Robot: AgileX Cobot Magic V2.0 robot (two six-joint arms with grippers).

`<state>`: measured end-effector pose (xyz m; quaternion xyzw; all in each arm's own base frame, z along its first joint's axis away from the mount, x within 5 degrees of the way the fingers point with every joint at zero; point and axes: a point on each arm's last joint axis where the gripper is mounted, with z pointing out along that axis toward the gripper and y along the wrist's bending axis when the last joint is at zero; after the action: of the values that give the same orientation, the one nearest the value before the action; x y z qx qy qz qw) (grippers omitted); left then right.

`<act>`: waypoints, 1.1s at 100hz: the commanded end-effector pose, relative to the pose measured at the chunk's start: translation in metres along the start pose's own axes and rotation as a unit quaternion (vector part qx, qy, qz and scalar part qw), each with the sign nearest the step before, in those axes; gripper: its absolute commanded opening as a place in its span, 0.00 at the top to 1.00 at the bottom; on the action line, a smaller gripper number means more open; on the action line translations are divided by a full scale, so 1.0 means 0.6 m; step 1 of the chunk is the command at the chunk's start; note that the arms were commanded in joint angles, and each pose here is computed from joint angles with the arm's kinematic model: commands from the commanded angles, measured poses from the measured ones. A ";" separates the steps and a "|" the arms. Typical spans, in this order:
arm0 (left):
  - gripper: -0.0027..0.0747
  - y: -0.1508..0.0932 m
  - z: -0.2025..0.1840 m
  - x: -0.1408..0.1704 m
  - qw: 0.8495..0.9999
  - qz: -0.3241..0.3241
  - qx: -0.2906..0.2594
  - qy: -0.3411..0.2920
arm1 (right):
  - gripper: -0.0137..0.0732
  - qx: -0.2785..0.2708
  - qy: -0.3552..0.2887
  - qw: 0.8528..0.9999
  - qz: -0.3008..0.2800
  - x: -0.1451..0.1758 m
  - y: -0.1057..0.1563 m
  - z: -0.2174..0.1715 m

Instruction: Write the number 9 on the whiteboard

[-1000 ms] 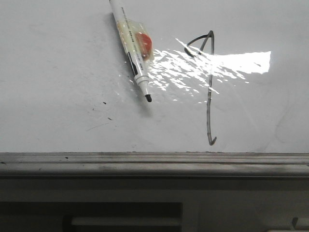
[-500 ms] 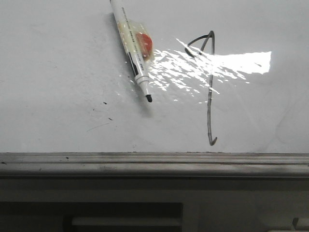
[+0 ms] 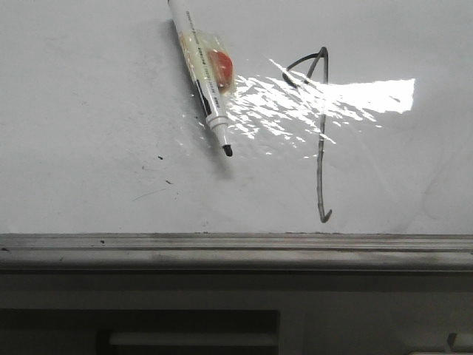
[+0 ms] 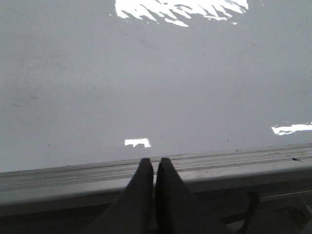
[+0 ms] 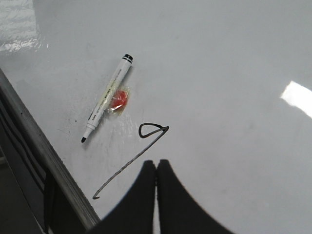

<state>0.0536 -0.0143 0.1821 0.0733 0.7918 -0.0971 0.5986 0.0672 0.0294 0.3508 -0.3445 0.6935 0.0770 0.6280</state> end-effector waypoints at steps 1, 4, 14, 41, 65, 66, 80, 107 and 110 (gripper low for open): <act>0.99 0.000 0.004 0.003 1.000 -0.013 0.001 -0.012 | 0.90 0.005 -0.036 0.999 -0.013 -0.019 -0.005 -0.002; 0.99 0.000 0.004 0.003 1.000 -0.013 0.001 -0.012 | 0.90 0.005 -0.036 0.999 -0.013 -0.019 -0.005 -0.002; 0.99 0.000 0.004 0.003 1.000 -0.013 0.001 -0.012 | 0.90 0.005 -0.036 0.999 -0.013 -0.019 -0.005 -0.002; 0.99 0.000 0.004 0.003 1.000 -0.013 0.001 -0.012 | 0.90 0.005 -0.036 0.999 -0.013 -0.019 -0.005 -0.002; 0.99 0.000 0.004 0.003 1.000 -0.013 0.001 -0.012 | 0.90 0.007 -0.035 0.999 -0.012 -0.018 -0.006 -0.003; 0.99 0.000 0.004 0.003 1.000 -0.013 0.001 -0.012 | 0.90 0.007 -0.034 0.999 -0.012 -0.018 -0.006 -0.003; 0.99 0.000 0.004 0.003 1.000 -0.013 0.001 -0.012 | 0.90 0.015 -0.015 1.000 -0.018 -0.006 -0.004 0.001; 0.99 0.000 0.004 0.003 1.000 -0.013 0.001 -0.012 | 0.90 0.036 -0.007 0.998 0.051 0.040 0.022 0.026; 0.99 0.000 0.004 0.003 1.000 -0.013 0.001 -0.012 | 0.90 0.040 -0.016 0.997 0.061 0.046 0.026 0.031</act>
<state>0.0535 -0.0143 0.1826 0.0733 0.7915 -0.0972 0.5989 0.0713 0.0353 0.3147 -0.2934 0.7357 0.0779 0.6054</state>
